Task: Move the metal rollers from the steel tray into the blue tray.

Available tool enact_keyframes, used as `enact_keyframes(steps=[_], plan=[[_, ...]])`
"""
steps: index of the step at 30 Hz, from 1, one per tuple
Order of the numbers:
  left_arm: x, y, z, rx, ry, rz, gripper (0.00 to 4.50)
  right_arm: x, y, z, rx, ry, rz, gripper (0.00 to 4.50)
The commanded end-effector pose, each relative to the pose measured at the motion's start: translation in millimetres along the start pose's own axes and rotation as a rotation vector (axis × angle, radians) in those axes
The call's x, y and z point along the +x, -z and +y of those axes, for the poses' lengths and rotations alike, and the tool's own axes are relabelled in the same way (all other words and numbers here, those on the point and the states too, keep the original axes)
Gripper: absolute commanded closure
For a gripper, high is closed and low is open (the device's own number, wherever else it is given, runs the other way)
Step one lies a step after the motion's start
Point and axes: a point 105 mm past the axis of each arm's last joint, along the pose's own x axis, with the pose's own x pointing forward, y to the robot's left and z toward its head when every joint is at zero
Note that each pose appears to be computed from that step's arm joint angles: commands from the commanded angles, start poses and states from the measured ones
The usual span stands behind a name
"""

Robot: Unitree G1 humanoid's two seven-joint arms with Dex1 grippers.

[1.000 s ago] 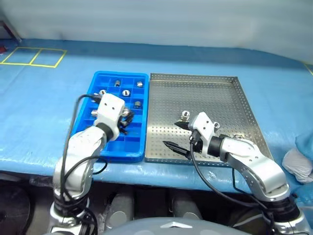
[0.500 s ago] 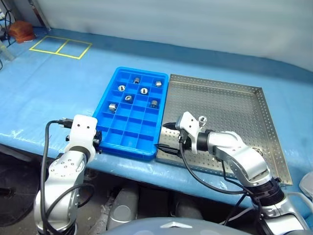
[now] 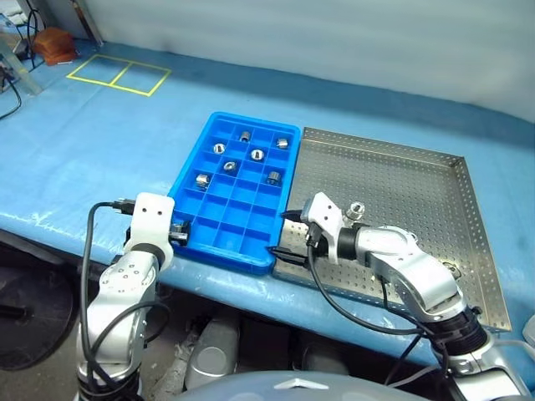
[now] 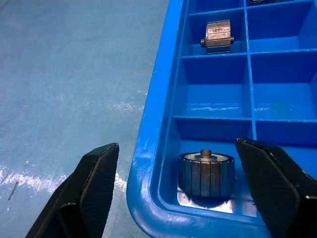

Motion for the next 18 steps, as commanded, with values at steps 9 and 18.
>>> enact_keyframes(steps=[9,18], plan=[[-7.4,-103.4,-101.0,-0.046,0.654,-0.503,0.43,-25.8,-7.3,-6.3,-0.071,0.144,0.014,0.0],[43.7,-101.6,-167.6,0.166,0.892,-0.488,0.43,-54.7,15.7,-14.5,-0.071,0.338,0.15,0.0]])
